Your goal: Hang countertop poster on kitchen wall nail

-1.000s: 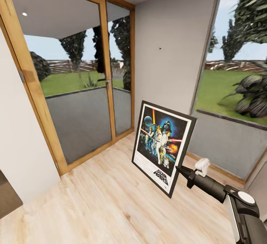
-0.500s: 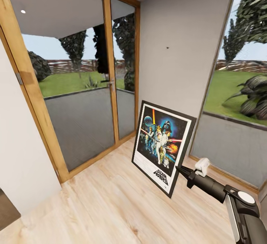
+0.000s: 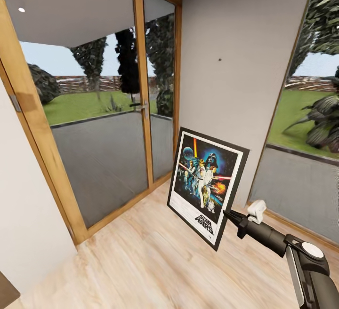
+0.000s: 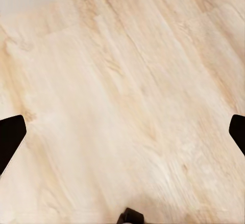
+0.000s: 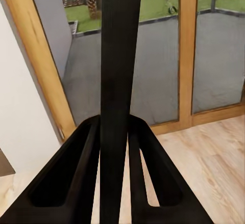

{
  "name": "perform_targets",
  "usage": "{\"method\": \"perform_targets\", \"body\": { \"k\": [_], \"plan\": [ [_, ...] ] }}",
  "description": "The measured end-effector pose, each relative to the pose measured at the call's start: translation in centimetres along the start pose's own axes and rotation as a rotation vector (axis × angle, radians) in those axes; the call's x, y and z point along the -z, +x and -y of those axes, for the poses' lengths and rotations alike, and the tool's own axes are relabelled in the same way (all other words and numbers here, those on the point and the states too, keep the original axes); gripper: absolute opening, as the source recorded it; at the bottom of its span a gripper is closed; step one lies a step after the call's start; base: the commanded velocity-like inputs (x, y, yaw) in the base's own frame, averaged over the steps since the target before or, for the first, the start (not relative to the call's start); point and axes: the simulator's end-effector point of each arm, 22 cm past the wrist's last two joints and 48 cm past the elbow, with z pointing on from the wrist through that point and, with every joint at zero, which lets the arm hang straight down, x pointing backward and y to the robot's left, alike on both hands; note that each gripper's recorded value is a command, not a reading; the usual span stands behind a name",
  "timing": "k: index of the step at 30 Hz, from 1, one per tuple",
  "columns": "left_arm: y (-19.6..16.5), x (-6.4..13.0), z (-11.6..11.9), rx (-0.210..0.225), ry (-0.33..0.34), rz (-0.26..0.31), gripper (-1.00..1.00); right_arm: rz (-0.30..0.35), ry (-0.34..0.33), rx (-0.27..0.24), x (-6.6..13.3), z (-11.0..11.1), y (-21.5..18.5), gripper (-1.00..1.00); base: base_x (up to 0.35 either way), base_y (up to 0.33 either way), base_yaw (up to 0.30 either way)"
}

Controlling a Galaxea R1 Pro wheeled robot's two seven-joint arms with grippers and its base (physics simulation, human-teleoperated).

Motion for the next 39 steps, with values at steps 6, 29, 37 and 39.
{"method": "perform_targets", "body": {
  "k": [6,29,37,39],
  "plan": [
    [-0.01,0.0,-0.02,0.0,0.0,0.0,1.0,0.001,0.0,0.0,0.0,0.0,-0.01,-1.0,0.291,0.238,-0.184],
    [-0.01,0.0,-0.04,0.0,0.0,0.0,1.0,0.001,-0.001,0.0,-0.01,-0.03,-0.01,-1.0,0.29,0.238,-0.117],
    [-0.02,0.0,-0.03,0.0,0.0,0.0,1.0,0.001,-0.001,0.0,0.0,-0.03,-0.02,-1.0,0.29,0.239,-0.023],
    [-0.02,0.0,-0.03,0.0,0.0,0.0,1.0,0.001,-0.002,0.0,0.0,-0.04,-0.02,-1.0,0.29,0.239,-0.135]
  ]
}}
